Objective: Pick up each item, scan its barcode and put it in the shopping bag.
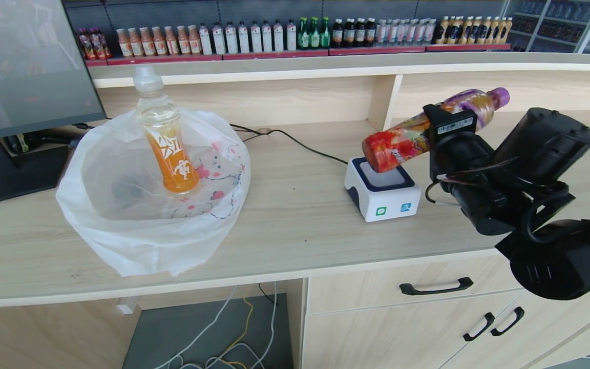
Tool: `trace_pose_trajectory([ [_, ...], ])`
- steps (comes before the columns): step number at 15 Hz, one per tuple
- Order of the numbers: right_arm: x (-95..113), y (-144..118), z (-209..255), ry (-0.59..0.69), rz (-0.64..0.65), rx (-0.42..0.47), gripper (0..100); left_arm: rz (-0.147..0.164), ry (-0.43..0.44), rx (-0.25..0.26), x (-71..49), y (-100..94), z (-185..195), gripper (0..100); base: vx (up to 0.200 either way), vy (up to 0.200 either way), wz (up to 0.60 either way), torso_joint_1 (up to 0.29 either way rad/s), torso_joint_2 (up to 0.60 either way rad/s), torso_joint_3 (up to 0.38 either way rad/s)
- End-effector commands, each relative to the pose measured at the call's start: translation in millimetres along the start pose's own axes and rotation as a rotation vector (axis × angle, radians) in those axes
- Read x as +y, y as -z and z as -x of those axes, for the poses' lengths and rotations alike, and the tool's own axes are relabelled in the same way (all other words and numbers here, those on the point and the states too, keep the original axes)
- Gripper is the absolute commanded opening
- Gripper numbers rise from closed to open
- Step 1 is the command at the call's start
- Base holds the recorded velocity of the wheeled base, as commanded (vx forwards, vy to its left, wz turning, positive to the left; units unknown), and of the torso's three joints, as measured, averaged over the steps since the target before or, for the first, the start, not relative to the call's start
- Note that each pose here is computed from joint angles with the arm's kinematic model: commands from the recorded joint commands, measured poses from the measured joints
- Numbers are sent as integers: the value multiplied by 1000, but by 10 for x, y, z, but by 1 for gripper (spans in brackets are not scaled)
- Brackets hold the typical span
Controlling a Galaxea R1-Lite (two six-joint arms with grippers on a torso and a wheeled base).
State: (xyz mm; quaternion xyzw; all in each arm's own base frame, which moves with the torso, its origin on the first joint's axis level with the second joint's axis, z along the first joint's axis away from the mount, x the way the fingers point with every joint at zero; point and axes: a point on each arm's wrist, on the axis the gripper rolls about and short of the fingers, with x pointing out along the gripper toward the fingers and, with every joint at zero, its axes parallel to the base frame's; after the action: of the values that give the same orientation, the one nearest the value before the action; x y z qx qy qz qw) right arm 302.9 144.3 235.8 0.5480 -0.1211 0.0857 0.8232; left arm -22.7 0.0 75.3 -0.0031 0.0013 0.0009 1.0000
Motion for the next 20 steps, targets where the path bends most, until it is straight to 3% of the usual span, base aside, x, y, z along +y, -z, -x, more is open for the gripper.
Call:
trace_pose_trajectory([
  [1,257,-74,34,-71,-6,-17,0,0,0,1,0,0,-1,100,0,0,0,0,0,0],
  [4,557,-133,210,-140,46,-5,0,2,0,1,0,0,-1,100,0,0,0,0,0,0],
  [9,998,-244,538,-363,305,67,0,0,0,1,0,0,-1,100,0,0,0,0,0,0],
  [14,1117,-245,713,-459,549,76,0,0,2,1,0,0,-1,100,0,0,0,0,0,0],
  [20,915,-221,883,-446,964,58,0,0,-1,1,0,0,-1,100,0,0,0,0,0,0],
])
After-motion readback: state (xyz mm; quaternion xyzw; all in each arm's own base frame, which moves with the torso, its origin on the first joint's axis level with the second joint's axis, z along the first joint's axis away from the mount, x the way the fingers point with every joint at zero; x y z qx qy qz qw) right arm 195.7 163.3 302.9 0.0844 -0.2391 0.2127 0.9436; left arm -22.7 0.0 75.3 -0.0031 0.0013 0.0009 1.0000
